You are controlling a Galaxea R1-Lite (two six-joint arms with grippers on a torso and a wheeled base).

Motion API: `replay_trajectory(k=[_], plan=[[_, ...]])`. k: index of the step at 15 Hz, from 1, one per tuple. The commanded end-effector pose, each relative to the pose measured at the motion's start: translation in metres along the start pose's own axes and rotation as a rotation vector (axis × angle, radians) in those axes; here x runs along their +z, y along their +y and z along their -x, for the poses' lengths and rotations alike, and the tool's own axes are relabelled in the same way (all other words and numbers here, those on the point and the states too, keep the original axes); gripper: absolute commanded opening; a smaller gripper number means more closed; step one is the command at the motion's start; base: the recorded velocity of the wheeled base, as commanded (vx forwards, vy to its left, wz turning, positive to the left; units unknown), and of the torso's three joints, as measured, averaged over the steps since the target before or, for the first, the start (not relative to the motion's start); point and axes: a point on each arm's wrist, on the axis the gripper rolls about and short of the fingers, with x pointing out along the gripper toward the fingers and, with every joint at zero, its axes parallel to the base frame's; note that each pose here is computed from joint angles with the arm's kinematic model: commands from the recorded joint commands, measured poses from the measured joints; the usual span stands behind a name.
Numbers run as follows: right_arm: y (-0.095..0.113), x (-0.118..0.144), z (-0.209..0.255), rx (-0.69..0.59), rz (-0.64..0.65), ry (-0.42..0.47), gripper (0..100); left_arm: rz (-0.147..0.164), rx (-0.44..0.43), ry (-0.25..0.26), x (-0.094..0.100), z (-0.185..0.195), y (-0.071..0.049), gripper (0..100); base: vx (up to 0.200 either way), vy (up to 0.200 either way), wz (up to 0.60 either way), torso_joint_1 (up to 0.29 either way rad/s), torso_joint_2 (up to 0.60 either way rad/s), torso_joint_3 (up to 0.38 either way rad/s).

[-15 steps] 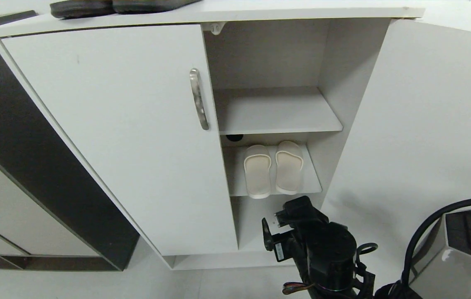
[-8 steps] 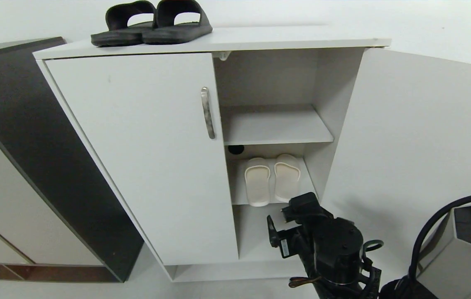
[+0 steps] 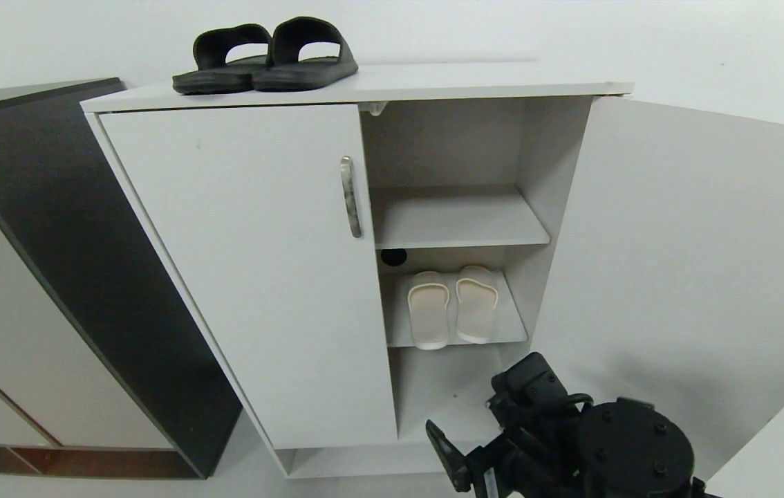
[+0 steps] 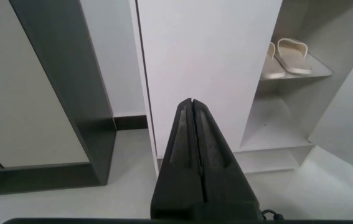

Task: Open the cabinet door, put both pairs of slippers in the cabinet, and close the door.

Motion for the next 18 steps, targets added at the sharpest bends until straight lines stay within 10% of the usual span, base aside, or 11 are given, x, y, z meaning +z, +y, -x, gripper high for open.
replay_trajectory(k=[1, 18], plan=[[-0.003, 0.008, 0.011, 0.011, -0.003, -0.005, 100, 0.000, 0.001, 0.002, 0.000, 0.000, 0.000, 0, 0.000, 0.000, 0.00, 0.000, 0.00, 0.000], [-0.016, 0.001, 0.012, -0.005, 0.039, 0.026, 100, 0.000, 0.001, 0.001, 0.000, 0.000, 0.000, 0, 0.000, 0.165, 0.00, 0.002, 0.00, 0.003]])
